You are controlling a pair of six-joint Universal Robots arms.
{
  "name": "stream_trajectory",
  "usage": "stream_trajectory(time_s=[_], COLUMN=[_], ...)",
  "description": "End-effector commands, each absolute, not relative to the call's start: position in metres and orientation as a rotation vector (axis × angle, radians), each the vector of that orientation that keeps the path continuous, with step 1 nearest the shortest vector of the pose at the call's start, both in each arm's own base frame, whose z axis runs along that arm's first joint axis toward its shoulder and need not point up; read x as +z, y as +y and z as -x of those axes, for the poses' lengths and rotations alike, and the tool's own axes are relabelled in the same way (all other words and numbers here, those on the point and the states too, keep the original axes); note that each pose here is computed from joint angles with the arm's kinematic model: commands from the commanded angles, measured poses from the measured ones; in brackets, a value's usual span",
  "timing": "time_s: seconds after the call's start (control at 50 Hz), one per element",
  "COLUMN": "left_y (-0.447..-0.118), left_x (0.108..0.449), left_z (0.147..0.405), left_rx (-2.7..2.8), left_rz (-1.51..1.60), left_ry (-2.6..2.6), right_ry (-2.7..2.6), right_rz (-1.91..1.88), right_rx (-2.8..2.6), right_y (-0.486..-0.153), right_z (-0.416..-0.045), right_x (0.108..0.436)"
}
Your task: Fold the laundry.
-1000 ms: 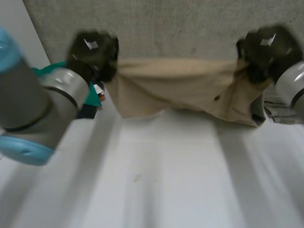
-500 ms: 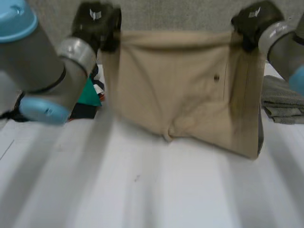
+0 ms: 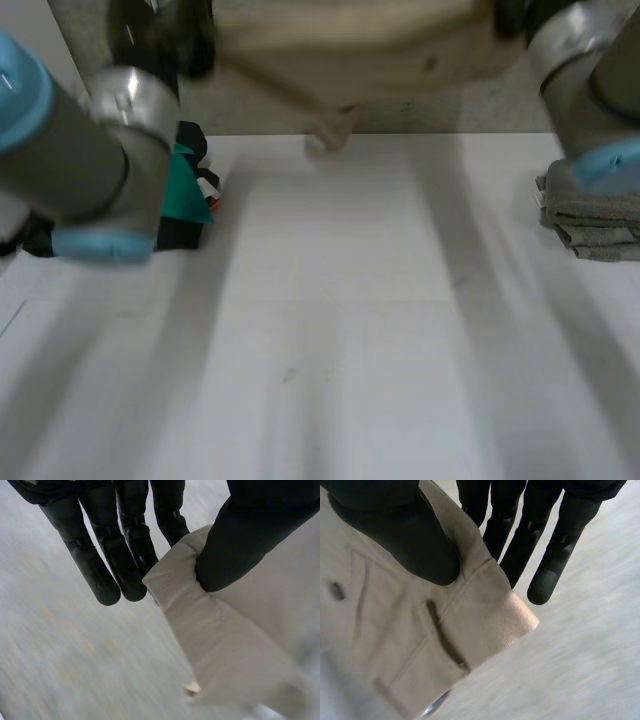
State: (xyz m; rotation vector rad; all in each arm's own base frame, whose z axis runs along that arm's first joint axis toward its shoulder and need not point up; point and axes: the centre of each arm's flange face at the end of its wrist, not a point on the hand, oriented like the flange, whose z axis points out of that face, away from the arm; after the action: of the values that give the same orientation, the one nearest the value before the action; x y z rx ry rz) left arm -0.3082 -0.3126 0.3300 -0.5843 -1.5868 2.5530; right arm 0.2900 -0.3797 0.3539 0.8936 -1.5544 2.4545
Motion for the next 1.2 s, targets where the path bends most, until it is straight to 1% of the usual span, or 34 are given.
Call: stream_trajectory(time_s=[0.02, 0.06, 0.08, 0.14, 0.16, 0.2, 0.22, 0.28, 0.3, 0.36, 0.38, 0.44, 0.46, 0.54, 0.56, 0.6, 0.62, 0.66, 0.68, 0.72, 0.74, 0.8, 0.82, 0.88, 0.9, 0.96, 0.98, 1.02, 1.04, 1.12, 1.2], left_y=[-0.277, -0.269, -0.262, -0.249, -0.237, -0.226, -0.214, -0.192, -0.176, -0.152, -0.136, -0.109, -0.093, -0.066, -0.065, -0.072, -0.085, -0.098, -0.113, -0.130, -0.150, -0.183, -0.205, -0.234, -0.249, -0.268, -0.282, -0.294, -0.307, -0.327, -0.333], left_x=[0.228, 0.212, 0.200, 0.186, 0.179, 0.175, 0.175, 0.184, 0.189, 0.194, 0.194, 0.192, 0.192, 0.193, 0.194, 0.197, 0.204, 0.211, 0.215, 0.219, 0.223, 0.226, 0.221, 0.214, 0.207, 0.195, 0.185, 0.174, 0.163, 0.134, 0.119], left_z=[0.299, 0.296, 0.293, 0.290, 0.288, 0.286, 0.283, 0.277, 0.271, 0.261, 0.255, 0.250, 0.250, 0.253, 0.254, 0.259, 0.267, 0.277, 0.289, 0.301, 0.311, 0.324, 0.331, 0.344, 0.354, 0.366, 0.372, 0.375, 0.374, 0.373, 0.375], left_rx=[2.238, 2.181, 2.130, 2.046, 1.983, 1.917, 1.853, 1.759, 1.682, 1.551, 1.447, 1.282, 1.201, 1.077, 1.082, 1.138, 1.243, 1.355, 1.472, 1.599, 1.723, 1.877, 1.942, 2.002, 2.017, 2.006, 1.996, 1.989, 1.982, 1.957, 1.946], left_rz=[0.831, 0.888, 0.944, 1.046, 1.115, 1.183, 1.245, 1.332, 1.392, 1.491, 1.570, 1.708, 1.783, 1.912, 1.914, 1.897, 1.859, 1.819, 1.774, 1.720, 1.661, 1.572, 1.533, 1.498, 1.492, 1.507, 1.514, 1.514, 1.511, 1.509, 1.511], left_ry=[-1.958, -2.018, -2.072, -2.144, -2.183, -2.217, -2.246, -2.276, -2.299, -2.332, -2.343, -2.315, -2.268, -2.147, -2.138, -2.127, -2.105, -2.072, -2.027, -1.976, -1.936, -1.888, -1.863, -1.807, -1.764, -1.721, -1.710, -1.715, -1.734, -1.782, -1.795], right_ry=[-2.017, -2.068, -2.102, -2.143, -2.163, -2.178, -2.179, -2.179, -2.196, -2.237, -2.271, -2.302, -2.296, -2.243, -2.237, -2.232, -2.227, -2.215, -2.198, -2.181, -2.175, -2.175, -2.187, -2.210, -2.219, -2.233, -2.233, -2.235, -2.232, -2.221, -2.220], right_rz=[-1.206, -1.259, -1.311, -1.382, -1.428, -1.468, -1.495, -1.529, -1.554, -1.614, -1.667, -1.743, -1.793, -1.889, -1.897, -1.903, -1.898, -1.888, -1.875, -1.860, -1.841, -1.814, -1.793, -1.763, -1.750, -1.729, -1.724, -1.719, -1.717, -1.706, -1.689], right_rx=[2.021, 1.927, 1.850, 1.737, 1.670, 1.608, 1.568, 1.507, 1.447, 1.329, 1.221, 1.070, 1.003, 0.921, 0.917, 0.919, 0.934, 0.962, 0.999, 1.040, 1.071, 1.114, 1.136, 1.163, 1.176, 1.190, 1.197, 1.196, 1.202, 1.221, 1.243], right_y=[-0.373, -0.367, -0.358, -0.343, -0.333, -0.322, -0.311, -0.290, -0.275, -0.249, -0.231, -0.204, -0.191, -0.173, -0.171, -0.169, -0.170, -0.171, -0.173, -0.174, -0.176, -0.179, -0.179, -0.181, -0.181, -0.183, -0.184, -0.185, -0.185, -0.187, -0.189], right_z=[-0.290, -0.288, -0.286, -0.281, -0.279, -0.276, -0.272, -0.262, -0.254, -0.245, -0.239, -0.227, -0.221, -0.215, -0.214, -0.214, -0.214, -0.215, -0.216, -0.218, -0.219, -0.220, -0.221, -0.222, -0.223, -0.223, -0.223, -0.223, -0.223, -0.224, -0.224], right_x=[0.223, 0.203, 0.188, 0.168, 0.156, 0.149, 0.153, 0.170, 0.180, 0.188, 0.190, 0.192, 0.193, 0.187, 0.185, 0.182, 0.178, 0.174, 0.172, 0.169, 0.167, 0.165, 0.164, 0.163, 0.162, 0.160, 0.160, 0.158, 0.156, 0.153, 0.154])
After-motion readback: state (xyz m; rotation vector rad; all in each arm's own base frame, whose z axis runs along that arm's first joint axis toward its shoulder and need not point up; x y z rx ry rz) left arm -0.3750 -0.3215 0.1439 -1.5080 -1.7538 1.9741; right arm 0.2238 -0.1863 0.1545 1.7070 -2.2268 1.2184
